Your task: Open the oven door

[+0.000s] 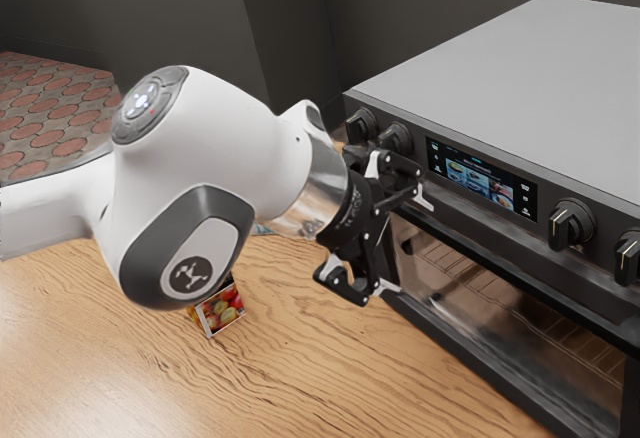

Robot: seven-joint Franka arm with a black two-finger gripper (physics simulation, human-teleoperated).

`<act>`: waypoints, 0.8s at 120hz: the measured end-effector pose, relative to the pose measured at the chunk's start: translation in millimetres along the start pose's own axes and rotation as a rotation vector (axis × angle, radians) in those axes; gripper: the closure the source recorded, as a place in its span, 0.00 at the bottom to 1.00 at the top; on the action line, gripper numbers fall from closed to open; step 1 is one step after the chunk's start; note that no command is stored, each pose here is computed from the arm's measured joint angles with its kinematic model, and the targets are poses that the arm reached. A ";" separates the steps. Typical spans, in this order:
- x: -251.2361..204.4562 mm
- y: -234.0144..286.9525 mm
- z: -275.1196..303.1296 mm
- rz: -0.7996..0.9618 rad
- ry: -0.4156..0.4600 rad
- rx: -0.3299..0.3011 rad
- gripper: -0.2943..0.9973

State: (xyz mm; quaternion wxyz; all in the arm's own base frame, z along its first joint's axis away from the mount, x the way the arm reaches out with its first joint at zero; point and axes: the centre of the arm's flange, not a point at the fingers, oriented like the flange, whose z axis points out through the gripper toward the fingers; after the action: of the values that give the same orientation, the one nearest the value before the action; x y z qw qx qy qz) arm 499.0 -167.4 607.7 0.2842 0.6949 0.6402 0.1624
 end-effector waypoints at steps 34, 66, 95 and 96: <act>20.6 -73.7 -41.8 -0.055 0.070 -0.021 0.23; -6.6 -41.0 -167.0 -0.037 0.252 -0.213 0.23; 170.7 47.6 -160.3 -0.054 0.276 0.274 0.23; 171.5 45.5 -158.1 -0.051 0.274 0.288 0.23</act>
State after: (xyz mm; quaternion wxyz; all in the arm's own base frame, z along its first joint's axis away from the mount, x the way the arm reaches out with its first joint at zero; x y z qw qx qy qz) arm 463.9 29.7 735.6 0.0960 0.6834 0.7069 0.1550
